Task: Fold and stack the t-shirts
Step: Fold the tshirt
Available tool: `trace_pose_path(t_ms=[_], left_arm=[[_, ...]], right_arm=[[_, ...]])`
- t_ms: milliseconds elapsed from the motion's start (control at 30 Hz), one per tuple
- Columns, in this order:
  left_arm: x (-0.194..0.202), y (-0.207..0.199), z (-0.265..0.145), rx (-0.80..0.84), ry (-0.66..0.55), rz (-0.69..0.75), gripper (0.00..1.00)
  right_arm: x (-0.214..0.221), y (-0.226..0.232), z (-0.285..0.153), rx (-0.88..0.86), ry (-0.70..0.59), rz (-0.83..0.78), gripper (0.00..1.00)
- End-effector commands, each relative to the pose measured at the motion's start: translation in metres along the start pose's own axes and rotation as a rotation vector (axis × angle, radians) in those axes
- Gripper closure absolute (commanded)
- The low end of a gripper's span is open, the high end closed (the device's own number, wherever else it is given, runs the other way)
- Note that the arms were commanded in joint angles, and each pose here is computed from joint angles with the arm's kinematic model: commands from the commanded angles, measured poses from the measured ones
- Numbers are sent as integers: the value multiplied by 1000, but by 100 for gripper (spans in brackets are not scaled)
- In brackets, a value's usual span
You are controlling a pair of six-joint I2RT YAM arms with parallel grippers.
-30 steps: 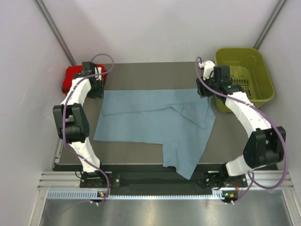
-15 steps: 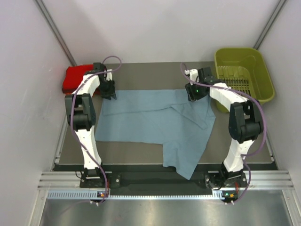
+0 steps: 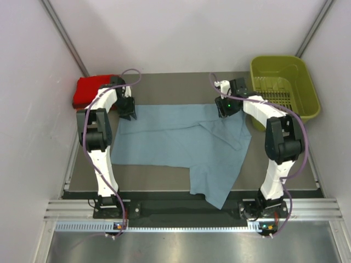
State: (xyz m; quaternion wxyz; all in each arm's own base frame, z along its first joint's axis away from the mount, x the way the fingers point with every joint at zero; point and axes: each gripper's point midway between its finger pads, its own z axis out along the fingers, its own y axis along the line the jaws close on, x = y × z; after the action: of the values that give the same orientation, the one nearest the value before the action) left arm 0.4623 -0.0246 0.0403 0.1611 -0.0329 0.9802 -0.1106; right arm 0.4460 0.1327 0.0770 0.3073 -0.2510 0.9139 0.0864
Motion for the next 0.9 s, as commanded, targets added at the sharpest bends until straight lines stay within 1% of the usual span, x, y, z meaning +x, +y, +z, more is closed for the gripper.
trace_pose_path(t_ms=[0, 167, 300, 600, 767, 800, 867], left_arm=[[1, -1, -14, -8, -6, -18, 58], [-1, 0, -15, -15, -16, -25, 58], [0, 3, -15, -29, -16, -25, 58], [-1, 5, -15, -41, -18, -25, 58], [0, 5, -16, -45, -20, -23, 58], [1, 5, -17, -46, -20, -25, 58], [1, 6, -18, -52, -22, -21, 58]], right_arm=[[-5, 7, 4, -22, -11, -21, 51], [1, 11, 12, -41, 15, -25, 55], [6, 14, 16, -54, 36, -26, 62], [10, 21, 22, -71, 51, -30, 63], [13, 23, 28, -81, 61, -33, 69], [13, 23, 28, -84, 59, -33, 74], [10, 24, 28, -91, 55, -33, 78]])
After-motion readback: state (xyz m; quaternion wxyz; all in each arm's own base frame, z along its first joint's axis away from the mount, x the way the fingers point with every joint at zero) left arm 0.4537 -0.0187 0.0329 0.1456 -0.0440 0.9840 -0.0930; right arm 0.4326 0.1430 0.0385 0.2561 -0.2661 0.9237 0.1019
